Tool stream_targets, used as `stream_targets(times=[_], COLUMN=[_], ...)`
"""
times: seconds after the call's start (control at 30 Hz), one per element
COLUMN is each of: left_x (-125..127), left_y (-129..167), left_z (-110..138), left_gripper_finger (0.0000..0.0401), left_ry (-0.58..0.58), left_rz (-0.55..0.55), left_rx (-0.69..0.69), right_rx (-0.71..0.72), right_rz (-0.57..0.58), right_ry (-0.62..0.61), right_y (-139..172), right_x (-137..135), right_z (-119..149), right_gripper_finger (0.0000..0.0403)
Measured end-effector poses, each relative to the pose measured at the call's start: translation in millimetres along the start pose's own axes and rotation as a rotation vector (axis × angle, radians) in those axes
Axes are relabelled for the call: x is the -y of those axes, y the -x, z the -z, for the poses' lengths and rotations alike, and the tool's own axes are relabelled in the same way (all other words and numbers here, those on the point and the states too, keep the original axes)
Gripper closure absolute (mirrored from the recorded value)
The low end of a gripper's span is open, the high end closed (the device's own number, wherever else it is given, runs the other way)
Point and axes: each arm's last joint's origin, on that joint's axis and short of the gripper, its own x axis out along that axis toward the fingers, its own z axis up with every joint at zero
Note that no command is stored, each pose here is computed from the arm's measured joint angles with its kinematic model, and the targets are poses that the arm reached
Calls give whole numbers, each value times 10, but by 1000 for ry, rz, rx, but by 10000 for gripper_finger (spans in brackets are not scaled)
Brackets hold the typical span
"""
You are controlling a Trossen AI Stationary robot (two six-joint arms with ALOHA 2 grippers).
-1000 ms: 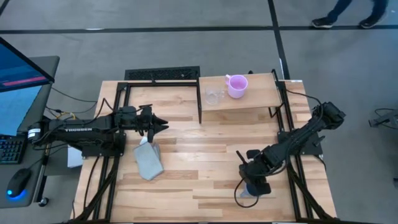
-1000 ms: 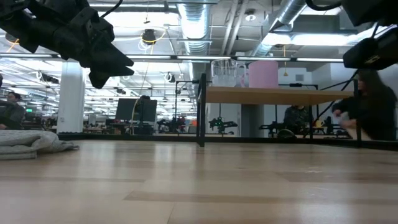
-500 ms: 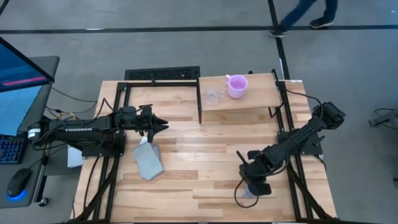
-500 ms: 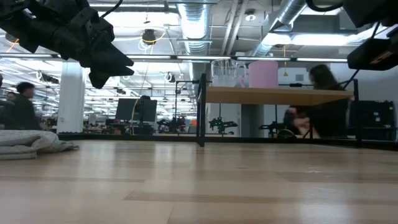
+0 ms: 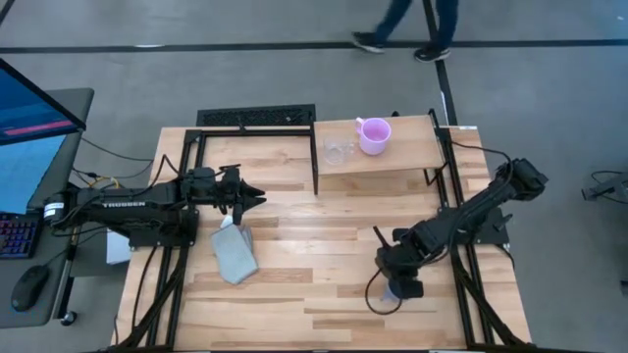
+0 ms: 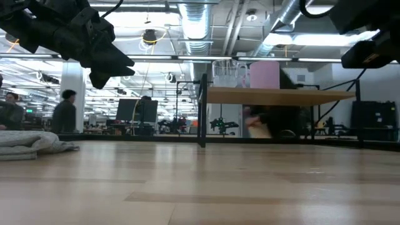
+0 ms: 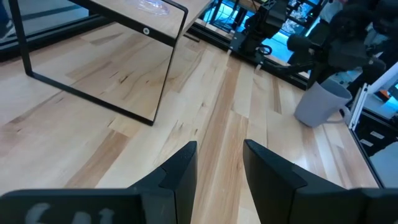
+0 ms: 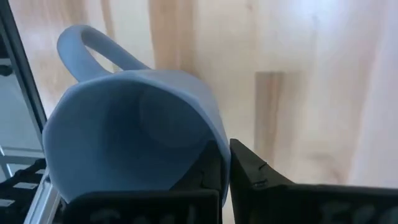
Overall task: Stack small to large cups/mugs on shelf
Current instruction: Put the blue mug on the shelf
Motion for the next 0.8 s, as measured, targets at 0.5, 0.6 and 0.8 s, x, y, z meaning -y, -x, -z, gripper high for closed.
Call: stream_targets(times=[0.5, 0.6, 0.8], left_x=[1, 1, 4], left_y=[0, 0, 1], left_z=[-1, -4, -12], left_gripper_finger=[280, 280, 280], left_ry=[23, 39, 37], left_rz=[0, 1, 5], left_rx=[2, 4, 13], right_rx=[121, 104, 97], right_rz=[-39, -25, -2], right_ry=[-136, -185, -247], right_y=[547, 630, 841], right_x=[395, 504, 697], right_z=[210, 293, 324], right_gripper_finger=[384, 384, 384])
